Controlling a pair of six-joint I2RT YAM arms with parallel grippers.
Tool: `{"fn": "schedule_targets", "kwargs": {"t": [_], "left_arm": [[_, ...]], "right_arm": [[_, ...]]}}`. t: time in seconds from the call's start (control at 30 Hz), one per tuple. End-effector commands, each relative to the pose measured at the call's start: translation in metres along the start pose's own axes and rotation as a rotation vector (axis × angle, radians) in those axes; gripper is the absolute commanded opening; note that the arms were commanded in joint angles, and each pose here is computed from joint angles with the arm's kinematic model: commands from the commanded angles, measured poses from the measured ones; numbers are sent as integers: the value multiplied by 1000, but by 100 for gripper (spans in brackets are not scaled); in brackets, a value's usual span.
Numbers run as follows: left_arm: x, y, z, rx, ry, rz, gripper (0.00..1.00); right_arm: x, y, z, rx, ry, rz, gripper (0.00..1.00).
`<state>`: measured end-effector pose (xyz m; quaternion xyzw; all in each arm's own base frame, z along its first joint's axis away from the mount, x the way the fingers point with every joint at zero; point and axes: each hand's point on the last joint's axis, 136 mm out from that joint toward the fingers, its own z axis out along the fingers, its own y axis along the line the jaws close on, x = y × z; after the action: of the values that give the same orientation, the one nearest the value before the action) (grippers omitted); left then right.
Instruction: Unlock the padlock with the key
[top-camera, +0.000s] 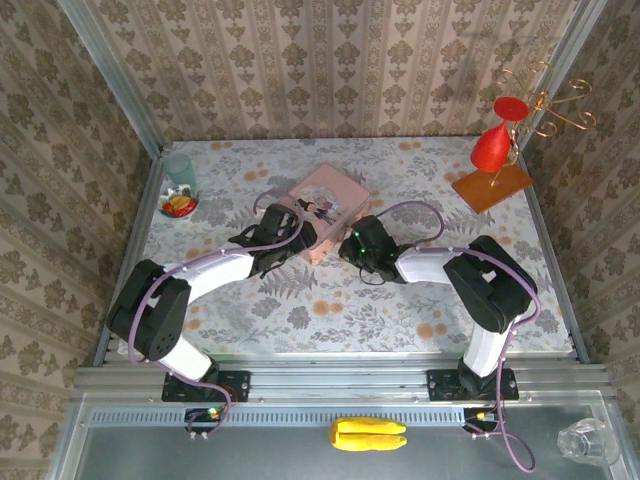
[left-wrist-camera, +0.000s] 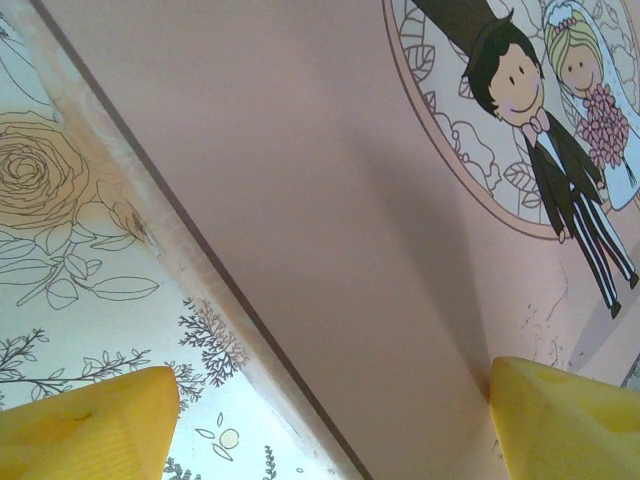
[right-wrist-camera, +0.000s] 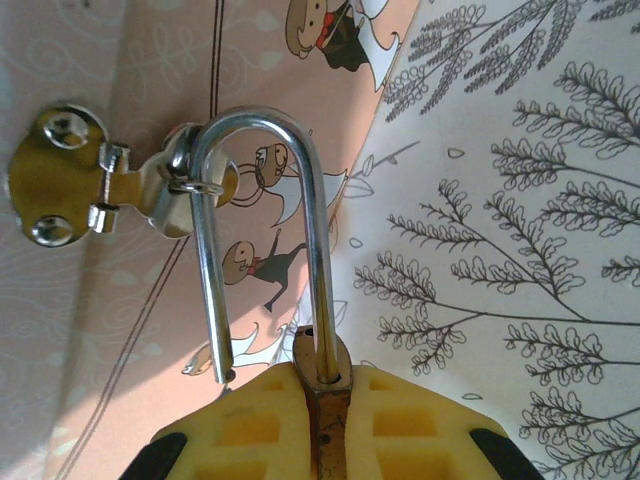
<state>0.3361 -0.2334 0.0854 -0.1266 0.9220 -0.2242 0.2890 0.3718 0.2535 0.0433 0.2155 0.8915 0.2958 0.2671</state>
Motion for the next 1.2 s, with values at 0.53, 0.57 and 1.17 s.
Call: {"fn": "schedule_targets", "kwargs": {"t": [0.53,0.57,1.17], "left_arm": [[52,65,5,-236,187,39,81],[52,66,5,-239,187,38,81],[49,63,5,-227,184,38,82]], "right_arm": [[-58,3,1,-8,-99,140,0],[-59,2,2,-9,-95,148,0],[-87,-15,-5,83,-147,82,0]]}}
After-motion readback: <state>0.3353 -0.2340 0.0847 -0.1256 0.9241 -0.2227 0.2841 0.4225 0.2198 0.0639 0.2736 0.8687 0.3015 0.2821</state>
